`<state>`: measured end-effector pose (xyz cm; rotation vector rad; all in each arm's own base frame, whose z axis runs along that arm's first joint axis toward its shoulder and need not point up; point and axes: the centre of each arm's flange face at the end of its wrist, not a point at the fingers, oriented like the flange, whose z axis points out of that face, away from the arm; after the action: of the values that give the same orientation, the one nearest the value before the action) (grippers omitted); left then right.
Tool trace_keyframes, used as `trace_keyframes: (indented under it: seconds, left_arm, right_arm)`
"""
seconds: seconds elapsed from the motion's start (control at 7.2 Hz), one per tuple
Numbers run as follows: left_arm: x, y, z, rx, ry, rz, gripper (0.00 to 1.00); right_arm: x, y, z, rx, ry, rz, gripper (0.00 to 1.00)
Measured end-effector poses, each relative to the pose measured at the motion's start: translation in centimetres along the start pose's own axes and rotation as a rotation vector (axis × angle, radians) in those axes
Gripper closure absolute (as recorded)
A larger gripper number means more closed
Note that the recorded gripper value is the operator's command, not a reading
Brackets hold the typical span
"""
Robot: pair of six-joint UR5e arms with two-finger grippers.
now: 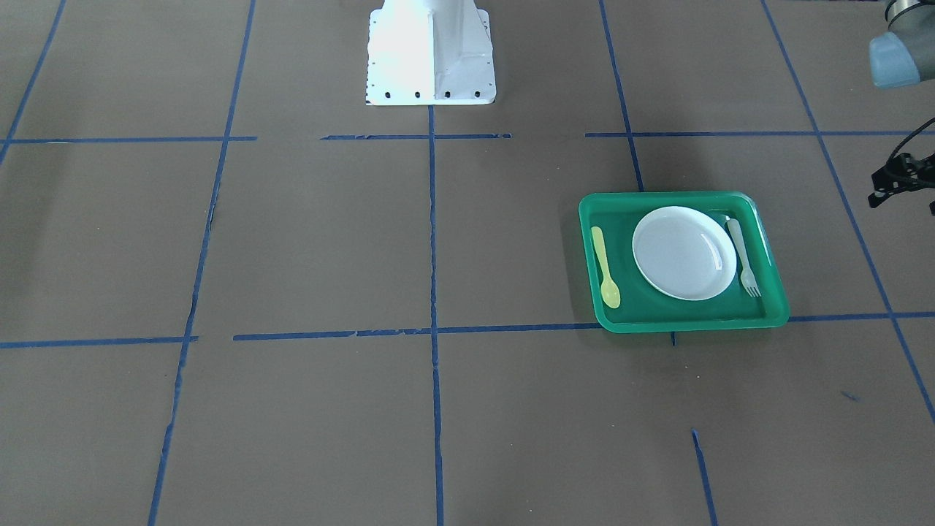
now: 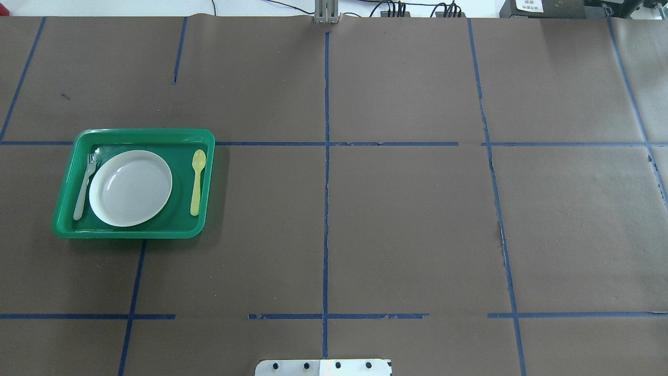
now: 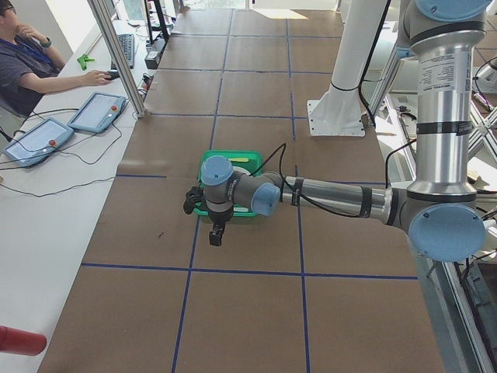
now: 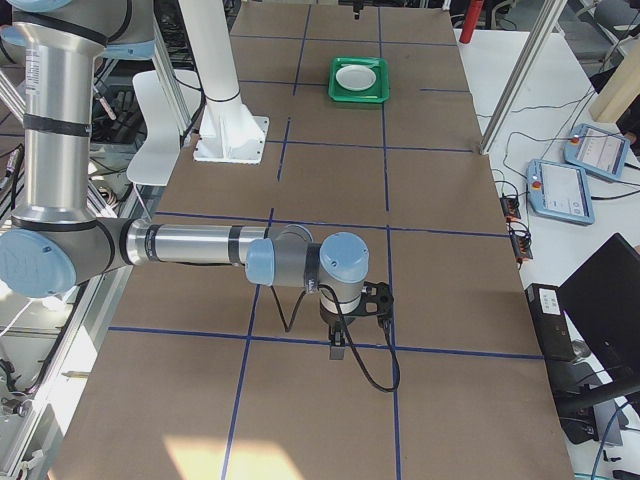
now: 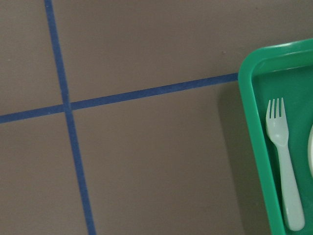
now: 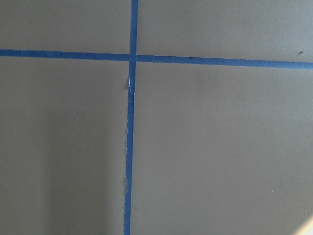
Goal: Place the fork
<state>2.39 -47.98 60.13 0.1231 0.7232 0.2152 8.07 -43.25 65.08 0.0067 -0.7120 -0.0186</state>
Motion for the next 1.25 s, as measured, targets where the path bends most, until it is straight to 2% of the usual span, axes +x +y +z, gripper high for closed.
trace_keyframes:
  seconds: [0.28,0.56,1.25]
  left_arm:
    - [-5.6,2.8,-3.0,-0.003,-0.017,0.007,0.0]
    - [-8.7,5.5,-4.8,0.027,-0.021,-0.042,0.0]
    - [-9.0,5.4,-6.1,0.056,-0.026,-0.043,0.0]
  right_arm:
    - [0.0,0.0,0.0,0.0,0.0,0.0,0.0]
    - [0.0,0.0,0.0,0.0,0.0,0.0,0.0]
    - [0.0,0.0,0.0,0.0,0.0,0.0,0.0]
